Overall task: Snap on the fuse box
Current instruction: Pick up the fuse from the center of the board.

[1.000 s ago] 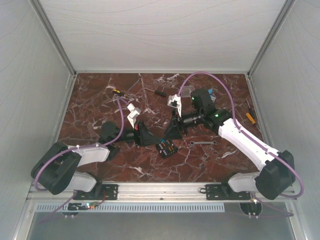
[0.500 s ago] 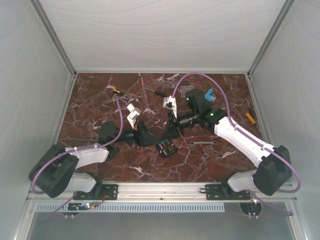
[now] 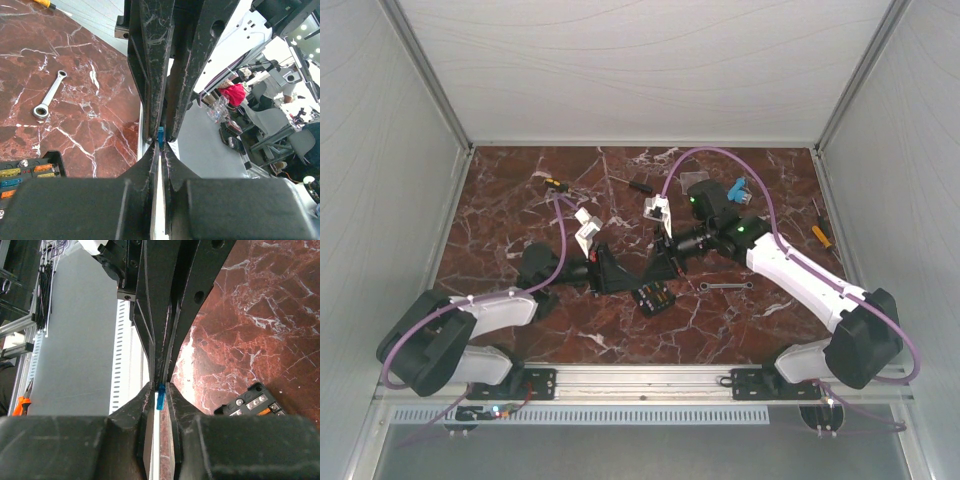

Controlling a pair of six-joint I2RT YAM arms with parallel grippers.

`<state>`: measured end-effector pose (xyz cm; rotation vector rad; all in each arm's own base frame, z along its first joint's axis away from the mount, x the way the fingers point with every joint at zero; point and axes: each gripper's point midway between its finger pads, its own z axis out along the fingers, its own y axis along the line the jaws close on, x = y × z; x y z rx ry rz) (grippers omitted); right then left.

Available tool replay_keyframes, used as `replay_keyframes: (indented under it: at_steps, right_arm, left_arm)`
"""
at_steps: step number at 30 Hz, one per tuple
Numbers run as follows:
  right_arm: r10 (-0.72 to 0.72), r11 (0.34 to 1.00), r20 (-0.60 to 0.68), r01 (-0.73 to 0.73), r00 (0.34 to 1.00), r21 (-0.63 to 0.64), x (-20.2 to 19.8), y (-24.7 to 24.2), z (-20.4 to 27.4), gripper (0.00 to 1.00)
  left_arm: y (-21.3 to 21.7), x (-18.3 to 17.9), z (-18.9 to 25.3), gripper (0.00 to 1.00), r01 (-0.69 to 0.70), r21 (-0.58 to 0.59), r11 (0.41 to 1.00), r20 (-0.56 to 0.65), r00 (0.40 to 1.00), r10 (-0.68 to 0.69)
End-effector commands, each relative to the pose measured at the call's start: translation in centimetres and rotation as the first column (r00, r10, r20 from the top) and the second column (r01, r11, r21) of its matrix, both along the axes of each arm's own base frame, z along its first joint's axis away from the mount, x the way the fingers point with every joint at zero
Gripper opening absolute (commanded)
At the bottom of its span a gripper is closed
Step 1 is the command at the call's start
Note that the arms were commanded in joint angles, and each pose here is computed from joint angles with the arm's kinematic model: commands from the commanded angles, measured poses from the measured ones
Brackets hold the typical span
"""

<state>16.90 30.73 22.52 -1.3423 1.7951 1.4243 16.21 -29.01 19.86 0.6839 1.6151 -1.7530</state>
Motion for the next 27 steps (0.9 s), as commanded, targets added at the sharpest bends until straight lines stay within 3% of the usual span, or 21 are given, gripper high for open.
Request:
replay_keyframes:
  at_steps: [1,4,7,13,19,27]
  right_arm:
    - [0.027,0.999,0.021,-0.027,0.999,0.02,-0.3,0.3,0.8,0.09]
    - [0.025,0.999,0.026,-0.026,0.999,0.02,-0.3,0.2,0.9,0.01]
    - [0.0,1.0,0.04,0.0,0.999,0.01,0.0,0.1,0.9,0.0]
    - [-0.17,0.977,0.094,0.18,0.981,-0.116,1.1,-0.6,-0.6,0.0]
    - [-0.372,0.847,0.183,0.413,0.91,-0.333,2.5,-2.2,-5.0,0.0]
    - [-0.527,0.65,0.296,0.603,0.796,-0.463,3.5,-3.0,-9.9,0.0]
  left_arm:
    - [-0.3,0.6,2.6,0.0,-0.008,-0.061,0.998,0.108,0.994,0.014]
    - [-0.3,0.6,2.6,0.0,-0.011,-0.061,0.998,0.107,0.994,0.017]
    - [-0.3,0.6,2.4,0.0,-0.018,-0.056,0.998,0.093,0.995,0.023]
    - [0.4,2.2,-0.2,0.24,-0.166,0.017,0.986,-0.018,0.986,0.166]
    - [2.0,4.2,-4.2,0.37,-0.35,0.17,0.921,-0.195,0.904,0.38]
    - [3.0,4.2,-9.1,0.43,-0.374,0.325,0.869,-0.444,0.75,0.489]
